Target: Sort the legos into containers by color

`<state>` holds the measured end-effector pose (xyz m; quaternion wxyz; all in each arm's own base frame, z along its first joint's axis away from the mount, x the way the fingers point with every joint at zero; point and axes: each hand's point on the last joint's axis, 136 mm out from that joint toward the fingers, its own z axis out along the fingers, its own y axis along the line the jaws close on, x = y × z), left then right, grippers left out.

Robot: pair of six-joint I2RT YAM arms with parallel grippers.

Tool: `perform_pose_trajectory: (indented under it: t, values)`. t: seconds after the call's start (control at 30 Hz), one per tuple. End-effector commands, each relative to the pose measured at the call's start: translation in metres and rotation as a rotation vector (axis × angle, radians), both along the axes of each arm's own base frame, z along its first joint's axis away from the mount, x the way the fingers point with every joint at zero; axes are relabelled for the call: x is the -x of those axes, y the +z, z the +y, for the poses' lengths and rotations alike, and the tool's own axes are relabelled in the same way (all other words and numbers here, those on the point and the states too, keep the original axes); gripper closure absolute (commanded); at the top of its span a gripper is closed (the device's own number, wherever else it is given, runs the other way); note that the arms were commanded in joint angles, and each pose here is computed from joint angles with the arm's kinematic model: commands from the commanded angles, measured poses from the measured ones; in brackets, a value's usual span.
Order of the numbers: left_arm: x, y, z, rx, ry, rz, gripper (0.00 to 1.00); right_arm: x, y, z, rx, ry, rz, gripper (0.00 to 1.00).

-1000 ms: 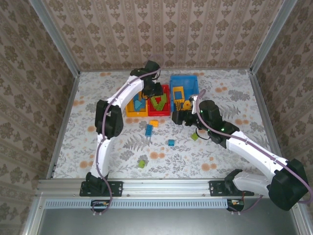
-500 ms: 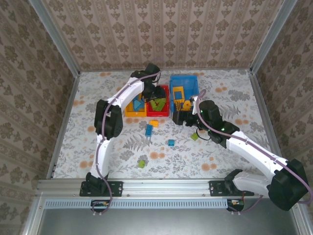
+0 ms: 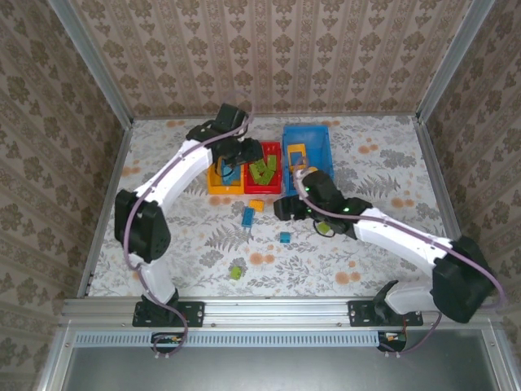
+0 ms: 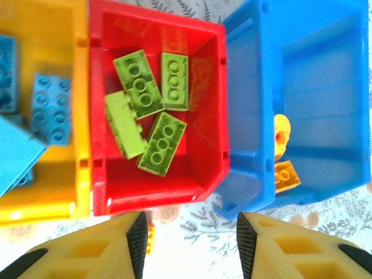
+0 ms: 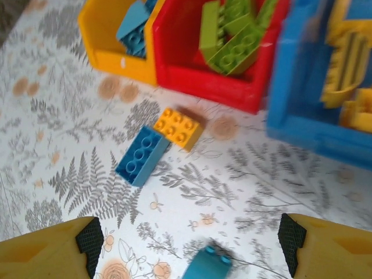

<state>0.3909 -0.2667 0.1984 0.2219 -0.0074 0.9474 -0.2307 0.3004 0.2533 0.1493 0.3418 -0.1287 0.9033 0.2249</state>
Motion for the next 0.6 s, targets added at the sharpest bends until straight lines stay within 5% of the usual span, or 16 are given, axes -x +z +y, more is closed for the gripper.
perform_pose_trajectory:
  t: [0.0, 0.57]
  values:
    - [0.019, 0.01, 0.023, -0.021, 0.031, -0.062, 0.53, -0.009, -0.017, 0.014, 0.082, -0.03, 0.02, 0.18]
    - [0.146, 0.002, 0.125, -0.03, 0.046, -0.216, 0.32, -0.063, -0.078, 0.077, 0.216, -0.381, 0.186, 0.17]
